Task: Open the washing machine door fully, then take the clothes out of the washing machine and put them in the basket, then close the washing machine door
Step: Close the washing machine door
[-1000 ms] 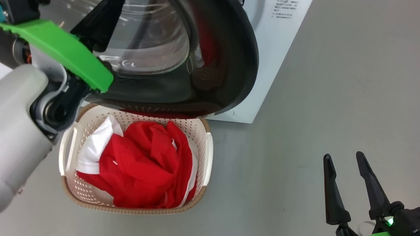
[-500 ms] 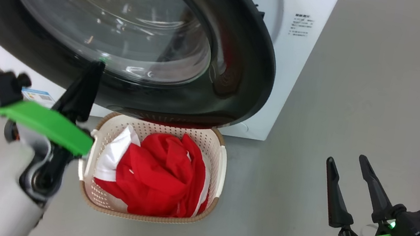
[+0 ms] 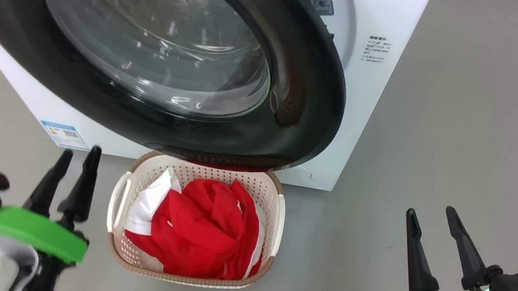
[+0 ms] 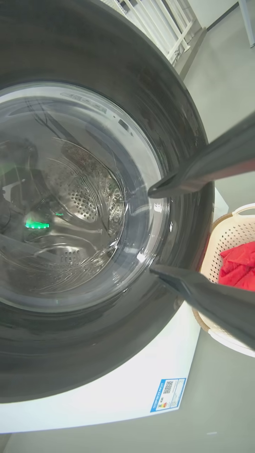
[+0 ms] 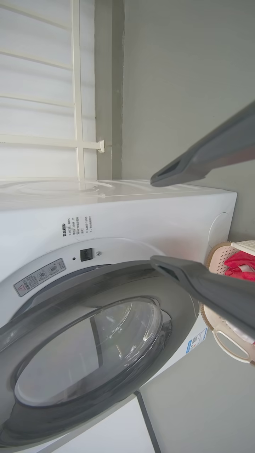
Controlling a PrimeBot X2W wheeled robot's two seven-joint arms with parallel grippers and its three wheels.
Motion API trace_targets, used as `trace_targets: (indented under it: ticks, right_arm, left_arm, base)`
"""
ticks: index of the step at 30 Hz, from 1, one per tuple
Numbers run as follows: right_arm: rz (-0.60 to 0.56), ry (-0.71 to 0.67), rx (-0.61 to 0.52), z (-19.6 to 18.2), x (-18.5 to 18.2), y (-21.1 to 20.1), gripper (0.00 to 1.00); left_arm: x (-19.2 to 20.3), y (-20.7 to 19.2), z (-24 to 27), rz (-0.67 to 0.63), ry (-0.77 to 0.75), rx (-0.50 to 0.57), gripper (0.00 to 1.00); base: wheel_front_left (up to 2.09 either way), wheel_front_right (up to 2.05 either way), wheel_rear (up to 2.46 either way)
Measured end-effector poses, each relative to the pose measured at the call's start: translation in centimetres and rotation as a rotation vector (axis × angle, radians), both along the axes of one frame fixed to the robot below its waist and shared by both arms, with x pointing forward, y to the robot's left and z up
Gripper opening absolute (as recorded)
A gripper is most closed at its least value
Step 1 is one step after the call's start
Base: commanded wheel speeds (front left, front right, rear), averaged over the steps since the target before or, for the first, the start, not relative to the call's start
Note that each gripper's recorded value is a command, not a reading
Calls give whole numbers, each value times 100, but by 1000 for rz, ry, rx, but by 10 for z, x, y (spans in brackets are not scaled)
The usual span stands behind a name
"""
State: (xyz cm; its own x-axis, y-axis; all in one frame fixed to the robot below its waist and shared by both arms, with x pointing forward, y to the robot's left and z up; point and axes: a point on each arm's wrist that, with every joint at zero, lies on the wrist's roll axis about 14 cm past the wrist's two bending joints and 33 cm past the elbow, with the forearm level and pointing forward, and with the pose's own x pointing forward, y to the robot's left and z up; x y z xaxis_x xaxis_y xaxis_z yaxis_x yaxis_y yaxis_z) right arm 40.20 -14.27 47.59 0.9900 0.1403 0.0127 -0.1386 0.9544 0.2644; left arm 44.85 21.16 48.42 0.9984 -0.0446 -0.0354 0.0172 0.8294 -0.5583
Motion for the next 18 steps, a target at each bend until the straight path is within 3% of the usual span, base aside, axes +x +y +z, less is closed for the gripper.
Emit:
trace_targets:
  ticks: [8,18]
  right_arm:
    - [-17,9,-7,-1,-11,-7,100]
    - [-56,16,-13,-2,-27,-21,100]
  left_arm:
    - [-31,17,-17,60,32,67,100]
    - [-64,29,-28,85,50,238,100]
  base:
    - [0,0,0]
    - [0,0,0]
